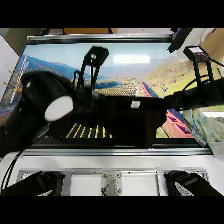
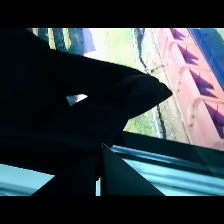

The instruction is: Fold the clothes and pants, and hang the long-sleeved shirts on hangers.

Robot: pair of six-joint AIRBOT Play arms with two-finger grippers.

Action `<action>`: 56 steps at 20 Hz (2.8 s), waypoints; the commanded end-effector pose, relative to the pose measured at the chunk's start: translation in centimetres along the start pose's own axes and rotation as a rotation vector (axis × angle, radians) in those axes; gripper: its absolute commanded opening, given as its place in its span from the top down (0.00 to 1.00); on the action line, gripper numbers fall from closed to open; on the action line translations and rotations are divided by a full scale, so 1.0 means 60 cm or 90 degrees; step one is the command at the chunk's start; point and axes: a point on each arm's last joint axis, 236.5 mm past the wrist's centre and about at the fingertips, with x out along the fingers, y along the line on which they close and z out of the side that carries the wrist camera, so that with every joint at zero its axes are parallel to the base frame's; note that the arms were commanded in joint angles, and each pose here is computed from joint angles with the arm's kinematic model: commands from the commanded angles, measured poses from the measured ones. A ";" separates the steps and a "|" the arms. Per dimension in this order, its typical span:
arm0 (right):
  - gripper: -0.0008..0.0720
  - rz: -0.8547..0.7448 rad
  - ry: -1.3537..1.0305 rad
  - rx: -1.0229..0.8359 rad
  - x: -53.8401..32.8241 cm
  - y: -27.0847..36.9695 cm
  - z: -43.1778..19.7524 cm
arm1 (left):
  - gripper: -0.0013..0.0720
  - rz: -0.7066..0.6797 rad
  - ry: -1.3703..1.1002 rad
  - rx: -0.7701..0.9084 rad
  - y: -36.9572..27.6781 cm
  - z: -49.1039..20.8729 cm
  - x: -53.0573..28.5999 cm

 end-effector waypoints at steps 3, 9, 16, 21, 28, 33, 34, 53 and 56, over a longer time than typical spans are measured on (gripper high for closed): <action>0.96 -0.003 0.096 0.008 -0.028 0.019 -0.120 | 0.95 -0.127 0.186 -0.012 -0.109 -0.195 -0.009; 0.96 -0.007 0.055 0.003 0.012 0.032 -0.071 | 0.95 -0.041 0.157 -0.068 -0.012 -0.105 0.103; 0.96 -0.027 0.097 -0.003 0.126 0.048 -0.023 | 0.95 -0.056 0.237 -0.121 0.047 -0.118 0.233; 0.96 -0.031 0.112 -0.006 0.139 0.047 -0.030 | 0.95 -0.093 0.278 -0.085 0.019 -0.163 0.241; 0.96 -0.032 0.113 -0.006 0.139 0.047 -0.030 | 0.05 -0.121 0.187 -0.060 0.002 -0.094 0.184; 0.96 -0.032 0.114 -0.006 0.139 0.046 -0.030 | 0.05 -0.142 0.024 -0.067 0.016 0.021 0.059; 0.96 -0.032 0.113 -0.006 0.139 0.047 -0.030 | 0.05 -0.135 -0.001 -0.073 0.030 0.034 0.041; 0.96 -0.032 0.113 -0.005 0.139 0.047 -0.030 | 0.05 0.077 -0.099 -0.303 0.408 0.034 -0.058; 0.96 -0.032 0.113 -0.005 0.139 0.047 -0.030 | 0.05 0.139 -0.130 -0.339 0.518 0.024 -0.070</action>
